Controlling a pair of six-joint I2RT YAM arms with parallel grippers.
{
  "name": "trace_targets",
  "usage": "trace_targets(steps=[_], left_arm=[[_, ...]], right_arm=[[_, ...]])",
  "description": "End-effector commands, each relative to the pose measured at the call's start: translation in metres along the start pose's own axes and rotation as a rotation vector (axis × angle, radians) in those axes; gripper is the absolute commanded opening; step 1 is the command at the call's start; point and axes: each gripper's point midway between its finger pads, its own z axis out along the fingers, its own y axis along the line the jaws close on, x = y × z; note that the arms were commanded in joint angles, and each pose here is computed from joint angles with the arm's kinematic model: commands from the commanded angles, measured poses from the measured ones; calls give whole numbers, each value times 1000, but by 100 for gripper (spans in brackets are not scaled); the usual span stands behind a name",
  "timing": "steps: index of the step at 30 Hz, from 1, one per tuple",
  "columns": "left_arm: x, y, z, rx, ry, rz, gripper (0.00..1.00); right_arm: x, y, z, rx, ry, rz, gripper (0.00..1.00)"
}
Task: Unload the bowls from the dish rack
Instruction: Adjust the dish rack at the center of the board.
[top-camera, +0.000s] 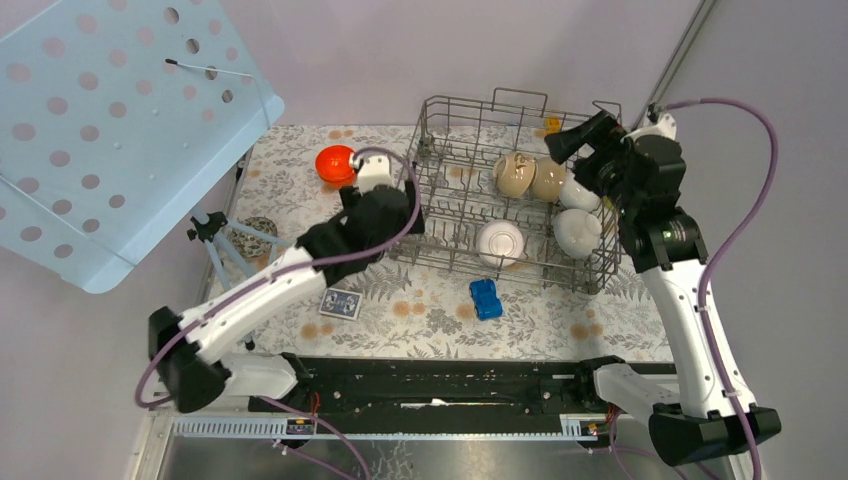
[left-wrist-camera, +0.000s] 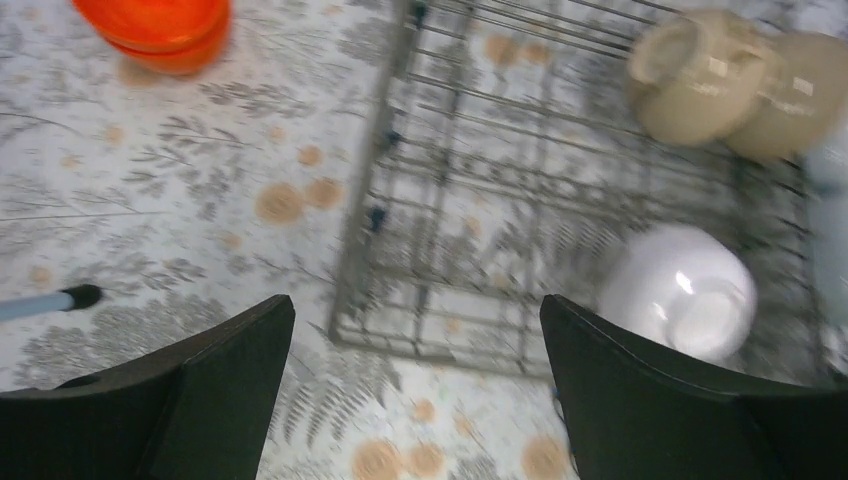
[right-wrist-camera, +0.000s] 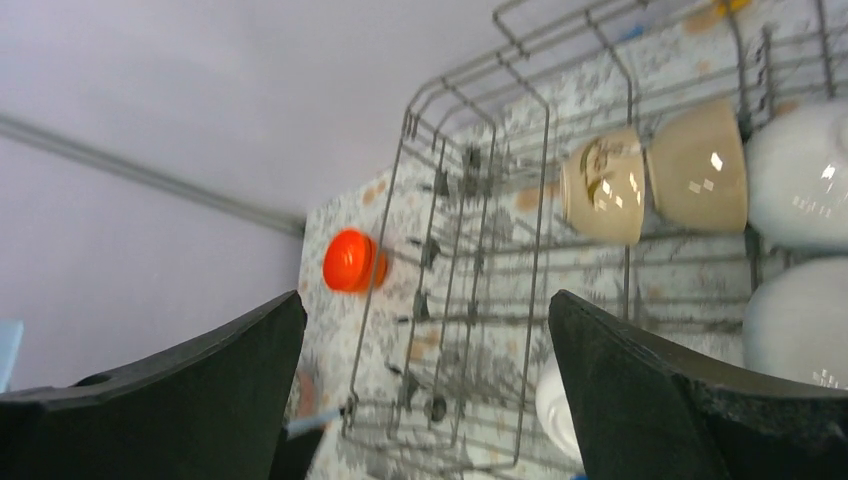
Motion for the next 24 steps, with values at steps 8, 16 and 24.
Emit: trace_targets(steps=[8, 16, 24], left_arm=[[-21, 54, 105, -234, 112, 99, 86], [5, 66, 145, -300, 189, 157, 76], [19, 103, 144, -352, 225, 74, 43]], right_arm=[[85, -31, -31, -60, 183, -88, 97], [92, -43, -54, -56, 186, -136, 97], [88, -41, -61, -58, 175, -146, 98]])
